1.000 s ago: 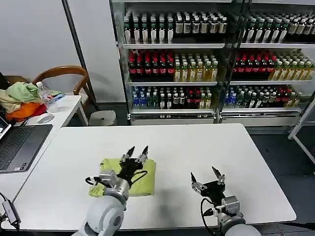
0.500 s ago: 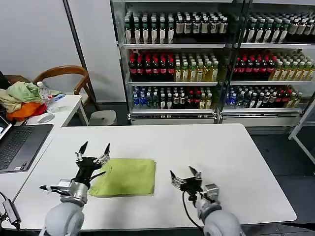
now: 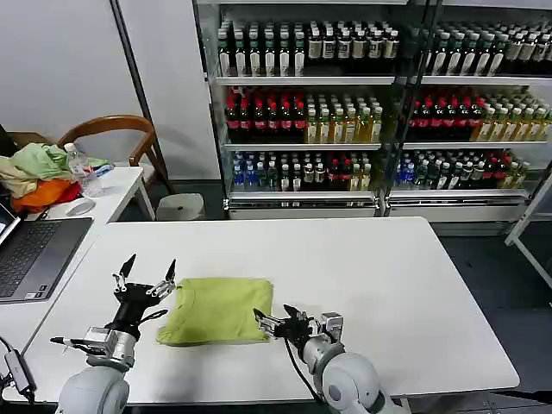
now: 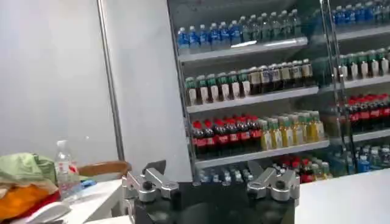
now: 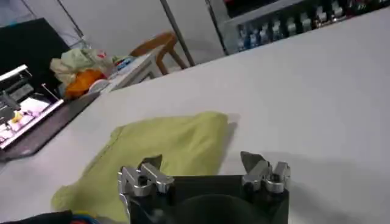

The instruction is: Fold and organize the clothes.

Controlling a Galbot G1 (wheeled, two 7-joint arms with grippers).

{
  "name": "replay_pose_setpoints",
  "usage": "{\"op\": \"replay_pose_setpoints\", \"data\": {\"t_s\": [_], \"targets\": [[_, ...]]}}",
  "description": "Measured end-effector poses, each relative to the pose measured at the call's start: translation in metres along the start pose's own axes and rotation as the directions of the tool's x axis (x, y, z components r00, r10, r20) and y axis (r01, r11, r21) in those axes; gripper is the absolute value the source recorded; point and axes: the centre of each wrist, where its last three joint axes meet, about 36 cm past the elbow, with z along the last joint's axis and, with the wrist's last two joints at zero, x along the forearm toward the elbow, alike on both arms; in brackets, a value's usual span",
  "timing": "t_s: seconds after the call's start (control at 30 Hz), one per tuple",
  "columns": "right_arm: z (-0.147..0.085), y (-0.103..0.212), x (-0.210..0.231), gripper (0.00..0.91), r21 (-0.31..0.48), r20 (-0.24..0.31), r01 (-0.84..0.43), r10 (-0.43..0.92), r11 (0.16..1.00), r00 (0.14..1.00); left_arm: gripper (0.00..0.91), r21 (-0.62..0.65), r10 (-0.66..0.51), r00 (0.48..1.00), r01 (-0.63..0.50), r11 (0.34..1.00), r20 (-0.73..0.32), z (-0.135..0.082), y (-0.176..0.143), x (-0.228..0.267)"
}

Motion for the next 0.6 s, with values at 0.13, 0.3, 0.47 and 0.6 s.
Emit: {"op": "replay_pose_setpoints", "data": {"t_s": [0.13,0.3,0.47,0.6], "targets": [[0.0,-0.001,-0.007,0.907,-0.038,-0.02,0.017,-0.018,0.999,1.0,0.907,-0.008,0.0,1.0,0.0,1.0,-0.003,0.004,0.002,0.002],[0.0,0.001,-0.016,0.907,-0.069,-0.037,0.039,-0.042,0.997,0.998,0.907,-0.013,-0.003,1.0,0.003,1.0,-0.006,0.008,0.003,0.003],[-0.001,0.0,-0.022,0.907,-0.09,-0.045,0.046,-0.05,0.995,0.998,0.907,-0.013,-0.004,1.0,0.004,1.0,-0.012,0.011,0.003,0.007],[0.0,0.0,-0.026,0.443,-0.105,-0.053,0.049,-0.055,0.993,0.997,0.907,-0.016,-0.005,1.0,0.005,1.0,-0.013,0.012,0.003,0.007]]}}
